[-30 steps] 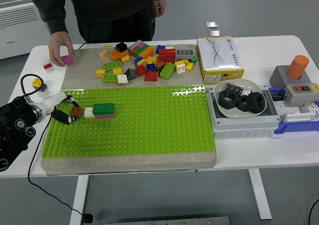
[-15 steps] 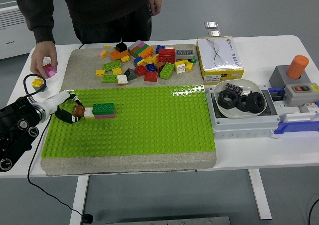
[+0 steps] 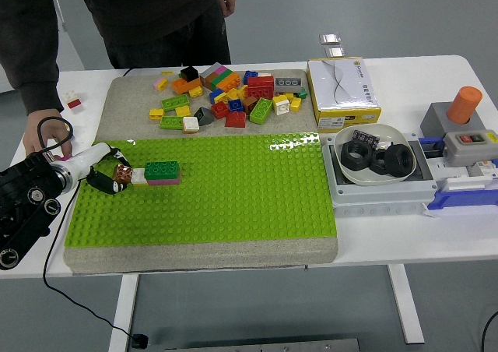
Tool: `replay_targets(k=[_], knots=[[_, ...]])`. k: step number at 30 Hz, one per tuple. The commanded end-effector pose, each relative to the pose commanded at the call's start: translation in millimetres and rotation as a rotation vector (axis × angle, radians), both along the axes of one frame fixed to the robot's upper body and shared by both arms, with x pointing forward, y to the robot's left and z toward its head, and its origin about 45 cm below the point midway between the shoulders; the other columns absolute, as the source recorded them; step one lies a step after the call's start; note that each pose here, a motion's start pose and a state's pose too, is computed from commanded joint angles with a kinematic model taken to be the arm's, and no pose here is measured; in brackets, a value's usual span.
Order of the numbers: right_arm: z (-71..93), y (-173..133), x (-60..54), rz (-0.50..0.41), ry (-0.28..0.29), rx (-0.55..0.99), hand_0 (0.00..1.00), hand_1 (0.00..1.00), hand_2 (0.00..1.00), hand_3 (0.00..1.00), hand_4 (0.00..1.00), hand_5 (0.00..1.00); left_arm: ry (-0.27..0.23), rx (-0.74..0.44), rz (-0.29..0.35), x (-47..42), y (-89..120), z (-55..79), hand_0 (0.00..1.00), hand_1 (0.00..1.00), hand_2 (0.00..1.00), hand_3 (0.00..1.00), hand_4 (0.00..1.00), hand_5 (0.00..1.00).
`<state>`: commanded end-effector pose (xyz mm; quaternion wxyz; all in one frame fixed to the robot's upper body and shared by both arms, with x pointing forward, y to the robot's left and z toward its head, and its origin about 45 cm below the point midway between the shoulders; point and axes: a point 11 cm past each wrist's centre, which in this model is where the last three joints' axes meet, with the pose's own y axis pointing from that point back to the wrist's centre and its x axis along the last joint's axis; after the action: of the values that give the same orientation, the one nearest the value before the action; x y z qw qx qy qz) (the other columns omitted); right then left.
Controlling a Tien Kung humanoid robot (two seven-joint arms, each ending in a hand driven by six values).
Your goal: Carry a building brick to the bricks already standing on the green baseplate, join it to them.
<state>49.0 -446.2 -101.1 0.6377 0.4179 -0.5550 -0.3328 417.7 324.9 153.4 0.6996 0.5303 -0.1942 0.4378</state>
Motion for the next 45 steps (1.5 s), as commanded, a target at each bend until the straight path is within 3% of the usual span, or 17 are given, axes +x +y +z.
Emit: replay_targets(k=[22,34,45], knots=[[-1.0,1.4,-3.8,-0.003,0.006,0.002,0.710,0.727,0.778,0.789,0.849,0.998,-0.038,-0.044,-0.006,2.7,0.8,7.0,0.998,0.998,0.964,0.581,0.714,0.002],[-0.3,0.1,-2.3,-0.001,0.003,-0.001,0.710,0.727,0.777,0.788,0.850,0.998,-0.008,-0.064,0.004,0.4,0.7,5.3,0.998,0.998,0.964,0.583,0.712,0.002],[0.3,-0.6,0.1,0.001,-0.001,-0.003,0.711,0.725,0.778,0.788,0.851,0.998,-0.012,-0.075,0.010,0.0,-0.3,3.1,0.998,0.996,0.963,0.601,0.706,0.002]])
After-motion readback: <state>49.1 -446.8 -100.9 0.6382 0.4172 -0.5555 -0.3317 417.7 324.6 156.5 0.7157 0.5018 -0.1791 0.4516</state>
